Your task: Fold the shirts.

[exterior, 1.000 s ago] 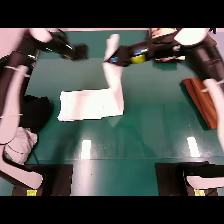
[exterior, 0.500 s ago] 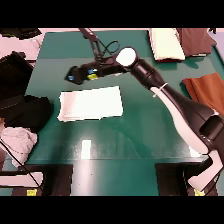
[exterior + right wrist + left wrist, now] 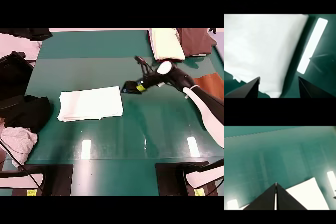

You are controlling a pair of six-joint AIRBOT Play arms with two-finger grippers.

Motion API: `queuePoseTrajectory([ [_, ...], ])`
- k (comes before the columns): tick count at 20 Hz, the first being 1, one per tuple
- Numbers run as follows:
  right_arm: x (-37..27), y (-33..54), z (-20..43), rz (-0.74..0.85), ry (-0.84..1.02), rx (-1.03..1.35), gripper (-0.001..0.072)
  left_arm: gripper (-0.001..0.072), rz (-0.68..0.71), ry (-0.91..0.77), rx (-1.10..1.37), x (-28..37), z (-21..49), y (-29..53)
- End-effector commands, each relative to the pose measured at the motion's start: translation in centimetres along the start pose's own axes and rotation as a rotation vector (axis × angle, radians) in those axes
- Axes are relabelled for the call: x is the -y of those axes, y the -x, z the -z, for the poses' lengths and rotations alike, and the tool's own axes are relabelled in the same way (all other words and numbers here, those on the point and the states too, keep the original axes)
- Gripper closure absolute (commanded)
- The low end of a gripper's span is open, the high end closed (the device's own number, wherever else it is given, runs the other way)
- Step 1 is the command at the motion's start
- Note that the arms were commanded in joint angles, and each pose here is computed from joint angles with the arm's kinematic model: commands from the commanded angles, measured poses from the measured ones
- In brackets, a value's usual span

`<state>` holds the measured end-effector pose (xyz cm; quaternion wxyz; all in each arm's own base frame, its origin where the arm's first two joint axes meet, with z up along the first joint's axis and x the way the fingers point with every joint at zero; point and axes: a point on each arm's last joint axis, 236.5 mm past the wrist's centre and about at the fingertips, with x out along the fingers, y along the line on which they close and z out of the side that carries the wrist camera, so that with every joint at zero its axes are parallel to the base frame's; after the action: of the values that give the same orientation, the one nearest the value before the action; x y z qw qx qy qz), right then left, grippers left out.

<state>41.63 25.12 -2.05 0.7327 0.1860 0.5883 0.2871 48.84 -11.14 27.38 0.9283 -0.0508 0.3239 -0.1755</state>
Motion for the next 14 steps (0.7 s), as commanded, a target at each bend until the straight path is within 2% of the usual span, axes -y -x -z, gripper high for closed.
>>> queuePoseTrajectory([
  [1,2.7,-1.3,1.2,-0.052,-0.185,0.015,0.0153,0.0683,0.012,-0.013,0.005,0.7,0.2,-0.9],
  [8,-4.8,-10.0,2.4,-0.203,-0.157,-0.109,0.017,0.0683,0.013,-0.011,0.0,0.7,0.3,-0.9],
  [9,-6.1,-11.1,2.5,-0.223,-0.142,-0.119,0.0306,0.0683,0.021,-0.008,0.0,0.9,0.3,-0.9],
  [11,-7.9,-12.9,2.4,-0.231,-0.084,-0.132,0.0496,0.0683,0.06,0.006,0.004,1.8,0.2,-0.8],
  [12,-8.6,-13.1,2.0,-0.236,-0.046,-0.125,0.0687,0.0683,0.074,0.012,0.005,2.2,0.2,-0.8],
  [14,-9.1,-12.4,0.3,-0.22,0.021,-0.089,0.0697,0.0684,0.087,0.005,0.001,2.9,0.3,-0.9],
])
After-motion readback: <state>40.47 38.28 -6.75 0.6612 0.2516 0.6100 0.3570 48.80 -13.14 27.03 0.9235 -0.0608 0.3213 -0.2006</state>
